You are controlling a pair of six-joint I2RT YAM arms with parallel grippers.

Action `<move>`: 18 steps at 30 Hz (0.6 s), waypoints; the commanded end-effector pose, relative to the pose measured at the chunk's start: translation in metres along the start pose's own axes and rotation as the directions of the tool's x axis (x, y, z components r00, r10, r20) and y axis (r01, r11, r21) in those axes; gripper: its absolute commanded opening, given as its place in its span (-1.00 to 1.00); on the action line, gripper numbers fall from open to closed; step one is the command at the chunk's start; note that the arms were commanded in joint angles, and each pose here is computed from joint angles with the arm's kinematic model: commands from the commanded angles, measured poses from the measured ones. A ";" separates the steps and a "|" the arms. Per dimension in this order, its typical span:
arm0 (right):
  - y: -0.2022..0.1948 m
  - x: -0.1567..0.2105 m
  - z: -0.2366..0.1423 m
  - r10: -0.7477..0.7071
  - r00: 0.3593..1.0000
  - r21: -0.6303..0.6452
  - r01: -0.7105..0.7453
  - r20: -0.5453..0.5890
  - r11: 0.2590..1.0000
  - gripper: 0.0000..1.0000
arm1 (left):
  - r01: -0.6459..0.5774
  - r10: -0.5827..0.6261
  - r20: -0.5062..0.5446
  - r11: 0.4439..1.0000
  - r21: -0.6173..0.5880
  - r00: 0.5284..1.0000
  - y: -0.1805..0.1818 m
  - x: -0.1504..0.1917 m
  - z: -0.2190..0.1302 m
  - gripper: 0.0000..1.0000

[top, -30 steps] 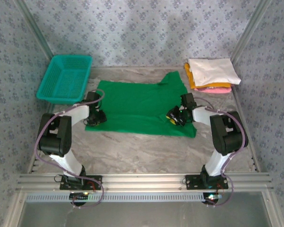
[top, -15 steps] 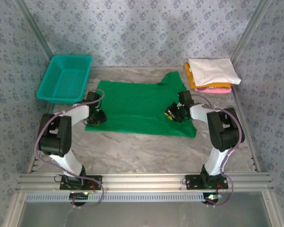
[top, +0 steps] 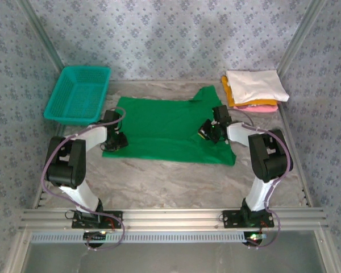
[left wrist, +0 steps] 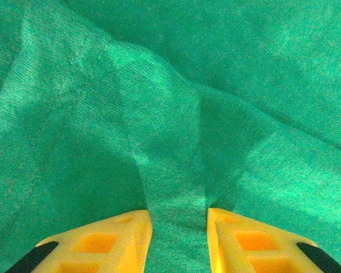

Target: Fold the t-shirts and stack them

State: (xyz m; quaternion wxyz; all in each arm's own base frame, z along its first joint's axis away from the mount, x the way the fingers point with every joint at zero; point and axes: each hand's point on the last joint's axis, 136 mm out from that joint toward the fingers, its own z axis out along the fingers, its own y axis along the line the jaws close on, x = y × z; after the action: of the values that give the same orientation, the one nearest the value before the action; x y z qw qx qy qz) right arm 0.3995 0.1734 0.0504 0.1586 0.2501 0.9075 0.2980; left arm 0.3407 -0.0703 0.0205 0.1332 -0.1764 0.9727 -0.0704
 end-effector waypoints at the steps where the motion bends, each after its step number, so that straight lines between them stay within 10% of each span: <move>1: 0.012 -0.006 -0.001 -0.057 0.998 0.014 0.057 0.017 0.998 -1.00 | -0.015 0.009 -0.067 0.997 -0.080 0.998 0.020 0.020 0.008 -0.33; 15: 0.050 -0.038 0.024 -0.152 0.988 0.044 0.152 -0.002 0.987 -0.96 | -0.018 0.012 -0.074 0.996 -0.083 0.997 0.021 0.021 0.008 -0.33; 18: 0.047 -0.038 0.025 -0.145 0.989 0.061 0.145 -0.012 0.987 -0.16 | -0.025 0.019 -0.068 0.996 -0.090 0.997 0.022 0.020 0.006 -0.33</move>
State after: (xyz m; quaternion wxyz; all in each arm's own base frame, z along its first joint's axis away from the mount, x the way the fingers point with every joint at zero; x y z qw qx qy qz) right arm 0.4597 0.1994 0.0688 0.1771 0.1911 0.9245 0.2781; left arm 0.3404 -0.0701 0.0204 0.1328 -0.1730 0.9735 -0.0695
